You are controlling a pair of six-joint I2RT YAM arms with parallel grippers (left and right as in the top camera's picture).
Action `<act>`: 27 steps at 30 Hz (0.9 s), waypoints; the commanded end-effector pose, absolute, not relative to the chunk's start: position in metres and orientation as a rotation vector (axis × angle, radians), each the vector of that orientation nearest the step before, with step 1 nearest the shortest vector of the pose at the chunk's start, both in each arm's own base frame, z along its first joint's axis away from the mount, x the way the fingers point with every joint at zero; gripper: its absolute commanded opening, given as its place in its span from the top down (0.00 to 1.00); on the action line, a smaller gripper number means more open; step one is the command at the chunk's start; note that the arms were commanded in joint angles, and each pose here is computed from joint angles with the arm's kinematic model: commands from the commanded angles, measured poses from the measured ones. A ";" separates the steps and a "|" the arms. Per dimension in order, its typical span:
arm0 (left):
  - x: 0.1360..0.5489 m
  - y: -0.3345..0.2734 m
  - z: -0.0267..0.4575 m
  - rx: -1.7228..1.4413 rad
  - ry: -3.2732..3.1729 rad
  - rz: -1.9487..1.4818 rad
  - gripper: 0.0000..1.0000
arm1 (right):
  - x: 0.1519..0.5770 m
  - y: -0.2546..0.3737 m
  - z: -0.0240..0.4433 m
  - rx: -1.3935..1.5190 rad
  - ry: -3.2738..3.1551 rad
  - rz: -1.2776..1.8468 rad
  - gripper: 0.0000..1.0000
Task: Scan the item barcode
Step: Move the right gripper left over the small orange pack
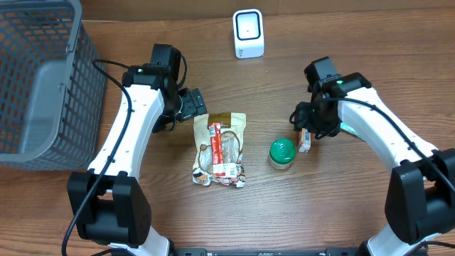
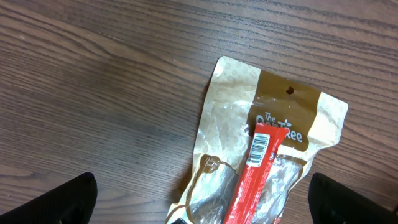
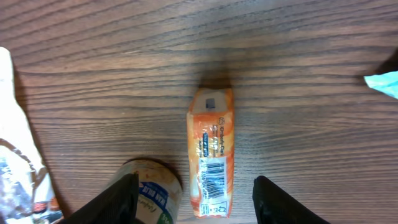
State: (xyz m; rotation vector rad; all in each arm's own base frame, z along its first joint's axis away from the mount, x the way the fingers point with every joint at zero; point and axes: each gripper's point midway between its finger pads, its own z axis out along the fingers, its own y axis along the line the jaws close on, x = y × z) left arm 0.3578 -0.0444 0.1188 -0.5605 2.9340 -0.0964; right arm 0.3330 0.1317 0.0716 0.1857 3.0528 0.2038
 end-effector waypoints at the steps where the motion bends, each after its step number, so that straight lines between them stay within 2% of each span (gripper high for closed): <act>1: 0.363 -0.046 0.133 -0.558 2.892 -0.121 0.00 | 0.335 0.122 0.073 0.180 3.025 0.110 0.40; 13: 0.363 -0.046 0.133 -0.558 2.892 -0.121 0.00 | 0.335 0.122 0.072 0.181 3.027 0.109 0.40; 27: 0.363 -0.046 0.133 -0.558 2.892 -0.121 0.00 | 0.326 0.120 0.035 0.179 3.018 0.116 0.41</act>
